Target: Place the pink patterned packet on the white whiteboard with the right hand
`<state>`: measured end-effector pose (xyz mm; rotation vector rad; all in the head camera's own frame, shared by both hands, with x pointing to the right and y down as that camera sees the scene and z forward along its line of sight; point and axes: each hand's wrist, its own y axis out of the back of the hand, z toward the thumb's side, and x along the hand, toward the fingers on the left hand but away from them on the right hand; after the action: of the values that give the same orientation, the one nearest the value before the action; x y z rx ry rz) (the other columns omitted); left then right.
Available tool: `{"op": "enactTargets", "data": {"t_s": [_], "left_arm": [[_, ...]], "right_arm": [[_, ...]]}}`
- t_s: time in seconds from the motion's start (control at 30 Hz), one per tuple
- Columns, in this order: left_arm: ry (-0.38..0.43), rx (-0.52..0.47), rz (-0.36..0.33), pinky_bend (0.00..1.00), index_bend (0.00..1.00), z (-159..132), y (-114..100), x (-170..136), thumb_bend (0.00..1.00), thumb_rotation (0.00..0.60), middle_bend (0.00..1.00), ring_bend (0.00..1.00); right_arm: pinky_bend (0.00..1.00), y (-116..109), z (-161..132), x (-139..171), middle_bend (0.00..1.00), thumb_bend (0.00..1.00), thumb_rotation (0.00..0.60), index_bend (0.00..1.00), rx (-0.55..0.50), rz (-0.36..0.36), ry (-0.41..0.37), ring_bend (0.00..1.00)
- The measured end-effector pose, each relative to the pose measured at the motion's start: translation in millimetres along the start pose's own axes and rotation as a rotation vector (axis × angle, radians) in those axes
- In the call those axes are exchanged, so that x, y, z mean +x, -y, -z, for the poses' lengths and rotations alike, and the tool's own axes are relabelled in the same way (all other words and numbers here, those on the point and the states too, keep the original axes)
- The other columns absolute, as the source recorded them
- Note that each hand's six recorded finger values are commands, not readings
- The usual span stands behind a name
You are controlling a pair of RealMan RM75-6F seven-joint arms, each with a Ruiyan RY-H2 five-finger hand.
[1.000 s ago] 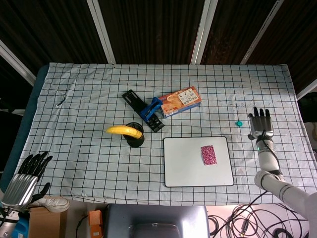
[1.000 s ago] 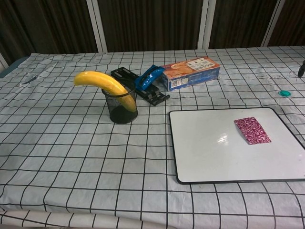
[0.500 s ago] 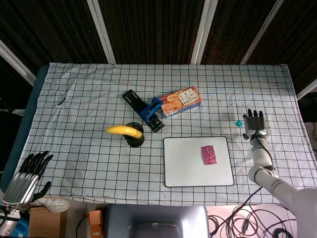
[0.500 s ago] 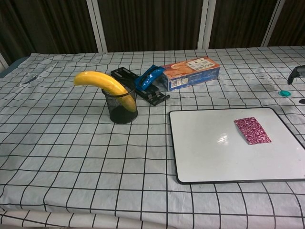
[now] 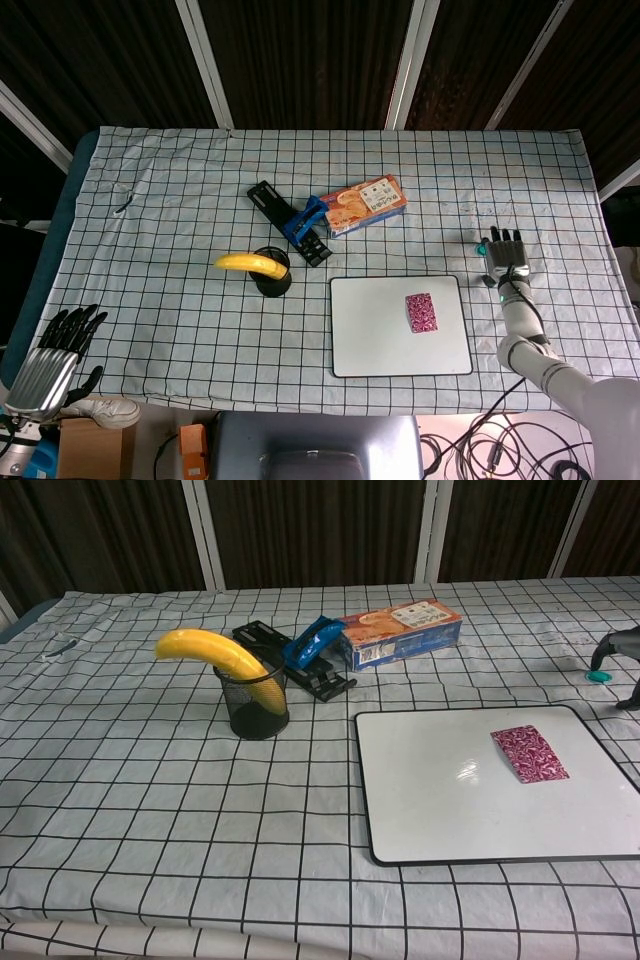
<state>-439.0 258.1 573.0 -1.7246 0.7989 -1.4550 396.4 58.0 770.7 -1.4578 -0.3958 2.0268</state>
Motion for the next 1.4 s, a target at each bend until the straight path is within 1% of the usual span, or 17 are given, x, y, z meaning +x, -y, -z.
{"op": "enactTargets", "data": {"t_s": [0.2,0.33,0.47,0.77,1.0,1.4], "left_arm": [[0.002,-0.001,0.0,0.06,0.0,0,0,0,0.39,0.6,0.0,0.0],[0.006,-0.001,0.001,0.05,0.0,-1,0,0,0.39,0.6,0.0,0.0],[0.013,0.0,0.003,0.05,0.0,-3,0,-1,0.39,0.6,0.0,0.0],[0.024,0.001,0.003,0.05,0.0,-4,0,-2,0.4,0.6,0.0,0.0],[0.028,-0.006,-0.004,0.06,0.0,-5,-1,-3,0.4,0.6,0.0,0.0],[0.022,-0.004,-0.004,0.06,0.0,-3,-1,-3,0.4,0.6,0.0,0.0]], "right_arm": [[0.0,0,-2,3,0.0,0.27,0.6,0.24,0.022,0.007,-0.008,0.0],[0.0,0,2,6,0.0,0.27,0.6,0.28,0.038,0.009,-0.007,0.0],[0.0,4,8,9,0.0,0.27,0.6,0.29,0.054,-0.004,0.005,0.0],[0.0,10,16,19,0.0,0.27,0.6,0.36,0.074,-0.025,0.008,0.0],[0.0,5,18,21,0.0,0.27,0.6,0.3,0.056,-0.009,0.015,0.0],[0.0,2,13,17,0.0,0.27,0.6,0.29,0.049,0.007,0.023,0.0]]}}
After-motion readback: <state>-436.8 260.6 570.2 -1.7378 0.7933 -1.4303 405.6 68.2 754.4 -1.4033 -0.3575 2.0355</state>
